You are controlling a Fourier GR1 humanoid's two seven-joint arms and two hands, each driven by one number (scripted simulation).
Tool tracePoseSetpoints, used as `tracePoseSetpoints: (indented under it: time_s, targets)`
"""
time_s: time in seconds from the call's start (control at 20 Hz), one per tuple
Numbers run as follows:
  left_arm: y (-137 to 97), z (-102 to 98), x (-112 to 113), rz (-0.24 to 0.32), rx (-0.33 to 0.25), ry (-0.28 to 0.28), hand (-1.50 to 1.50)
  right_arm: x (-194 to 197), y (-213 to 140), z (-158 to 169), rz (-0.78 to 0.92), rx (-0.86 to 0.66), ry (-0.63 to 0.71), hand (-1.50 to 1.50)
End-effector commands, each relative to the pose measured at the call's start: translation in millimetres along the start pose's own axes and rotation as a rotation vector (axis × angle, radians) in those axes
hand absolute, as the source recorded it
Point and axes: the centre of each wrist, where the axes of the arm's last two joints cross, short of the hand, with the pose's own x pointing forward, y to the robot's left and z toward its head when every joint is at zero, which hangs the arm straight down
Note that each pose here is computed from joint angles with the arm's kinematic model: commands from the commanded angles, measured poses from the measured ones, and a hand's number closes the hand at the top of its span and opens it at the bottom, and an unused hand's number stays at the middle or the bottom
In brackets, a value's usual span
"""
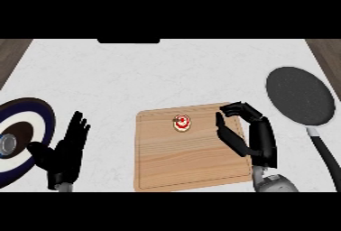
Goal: Pick the cupcake from the cutting board and place it in the pan
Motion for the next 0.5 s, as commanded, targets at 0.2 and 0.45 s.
tracePoseSetpoints:
  time_s: [0.2,0.45]
  targets:
    - [-2.9,3.9,-18.4,0.056,0.0,0.113,0.0,-20.5,75.5,76.6,0.244,-0.251,-0.137,-1.5]
    - [7.1,-0.6,-12.8,0.051,-0.004,0.098,0.0,-31.3,94.0,91.3,0.36,-0.32,-0.081,-1.5]
